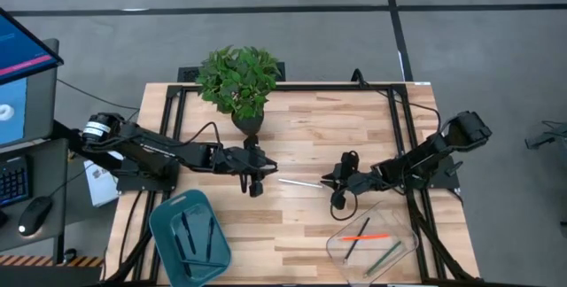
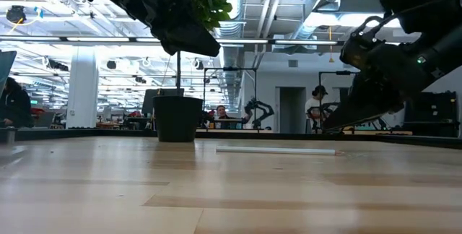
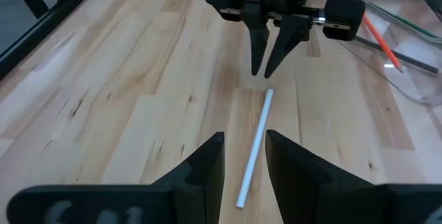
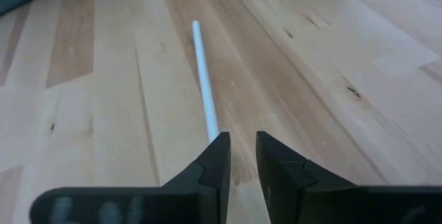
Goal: Sort pens & pencils
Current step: Put the white pencil into the transparent bin
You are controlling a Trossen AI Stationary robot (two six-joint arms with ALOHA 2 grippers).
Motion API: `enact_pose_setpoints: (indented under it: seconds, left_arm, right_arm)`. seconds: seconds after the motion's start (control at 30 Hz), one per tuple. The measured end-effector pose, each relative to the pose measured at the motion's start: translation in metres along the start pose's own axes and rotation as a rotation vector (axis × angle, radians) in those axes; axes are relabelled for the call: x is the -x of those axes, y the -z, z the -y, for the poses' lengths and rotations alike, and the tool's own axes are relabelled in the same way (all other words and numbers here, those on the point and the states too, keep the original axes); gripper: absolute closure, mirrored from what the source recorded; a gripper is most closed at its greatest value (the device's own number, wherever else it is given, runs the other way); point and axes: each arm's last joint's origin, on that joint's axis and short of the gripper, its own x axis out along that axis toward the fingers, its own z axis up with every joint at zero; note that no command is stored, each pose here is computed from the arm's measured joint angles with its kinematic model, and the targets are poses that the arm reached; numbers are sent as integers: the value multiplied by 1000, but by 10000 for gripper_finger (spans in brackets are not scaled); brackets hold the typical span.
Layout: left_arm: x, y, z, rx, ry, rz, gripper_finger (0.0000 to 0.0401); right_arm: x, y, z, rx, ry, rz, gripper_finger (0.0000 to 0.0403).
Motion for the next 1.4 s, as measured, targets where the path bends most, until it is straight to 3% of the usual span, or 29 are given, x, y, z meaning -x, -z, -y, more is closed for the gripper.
enact_pose_setpoints:
  seconds: [0.67, 0.97, 1.4]
  left_arm:
    - [0, 0, 0, 4, 1, 1, 303]
    - [-1, 0, 0, 4, 1, -1, 303]
    - [-1, 0, 0, 4, 1, -1, 303]
  right_arm:
    - [-24, 23, -6, 11, -55, -13, 310]
    - [-26, 17, -13, 41, -130, -24, 310]
    - [-30, 15, -7, 26, -120, -44, 310]
